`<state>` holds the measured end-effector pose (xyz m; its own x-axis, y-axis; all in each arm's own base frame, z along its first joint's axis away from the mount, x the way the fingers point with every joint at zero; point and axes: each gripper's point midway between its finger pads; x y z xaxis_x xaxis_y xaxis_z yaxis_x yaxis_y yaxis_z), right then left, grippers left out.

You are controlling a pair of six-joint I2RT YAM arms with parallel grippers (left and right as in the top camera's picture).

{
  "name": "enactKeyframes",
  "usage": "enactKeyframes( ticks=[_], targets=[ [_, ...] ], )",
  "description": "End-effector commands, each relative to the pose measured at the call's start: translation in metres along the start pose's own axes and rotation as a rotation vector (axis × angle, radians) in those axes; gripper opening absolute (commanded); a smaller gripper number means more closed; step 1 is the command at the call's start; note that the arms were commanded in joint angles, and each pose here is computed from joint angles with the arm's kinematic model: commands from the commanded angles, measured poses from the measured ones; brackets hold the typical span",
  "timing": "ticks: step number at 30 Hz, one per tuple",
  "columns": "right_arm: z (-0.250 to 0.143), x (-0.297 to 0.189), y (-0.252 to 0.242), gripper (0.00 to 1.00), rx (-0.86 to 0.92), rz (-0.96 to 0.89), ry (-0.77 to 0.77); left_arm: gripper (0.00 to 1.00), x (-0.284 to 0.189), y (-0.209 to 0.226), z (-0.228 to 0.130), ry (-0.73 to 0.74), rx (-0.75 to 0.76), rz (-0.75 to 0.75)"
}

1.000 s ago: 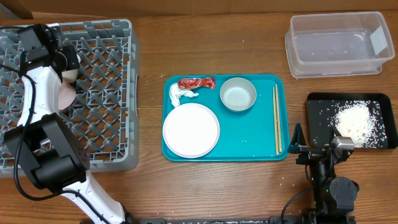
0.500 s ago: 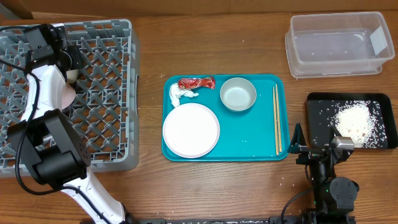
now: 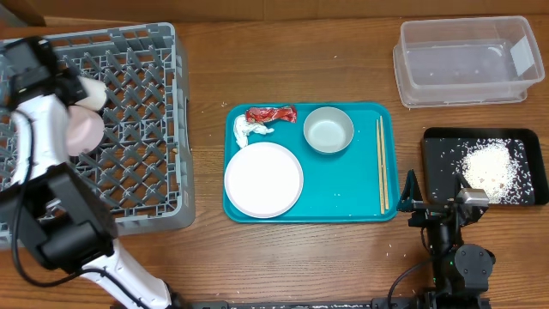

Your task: Sort waste into correct bins and load items into the dishwasher

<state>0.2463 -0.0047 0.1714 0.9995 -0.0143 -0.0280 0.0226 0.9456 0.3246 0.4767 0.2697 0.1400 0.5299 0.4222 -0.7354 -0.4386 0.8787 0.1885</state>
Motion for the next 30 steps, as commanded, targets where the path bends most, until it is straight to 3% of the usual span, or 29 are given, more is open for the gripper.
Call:
enactKeyframes(
  ticks=[1, 8, 15, 21, 30],
  targets=[
    [-0.002, 0.000, 0.001, 1.00, -0.007, 0.009, -0.001, 0.04, -0.025, 0.042, 0.007, -0.033, -0.111, 0.068],
    [-0.002, 0.000, 0.001, 1.00, -0.007, 0.009, -0.001, 0.04, -0.058, 0.043, 0.016, -0.059, -0.120, 0.022],
    [-0.002, 0.000, 0.001, 1.00, -0.007, 0.009, -0.001, 0.04, -0.089, 0.006, 0.015, -0.051, -0.112, -0.198],
    [-0.002, 0.000, 0.001, 1.00, -0.007, 0.009, -0.001, 0.04, -0.082, 0.017, -0.035, 0.151, -0.112, -0.120],
    [-0.002, 0.000, 0.001, 1.00, -0.007, 0.009, 0.000, 0.04, -0.058, -0.005, -0.078, 0.328, -0.115, -0.207]
  ],
)
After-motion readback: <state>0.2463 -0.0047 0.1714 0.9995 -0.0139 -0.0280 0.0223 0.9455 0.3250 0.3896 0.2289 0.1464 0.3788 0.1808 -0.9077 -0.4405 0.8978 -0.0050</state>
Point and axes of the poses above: each gripper's point midway between its finger pads, its own x axis out along the fingers, its own y axis along the line the jaws close on, z = x × y, and after that the axes turned 9 degrees about x, right-handed
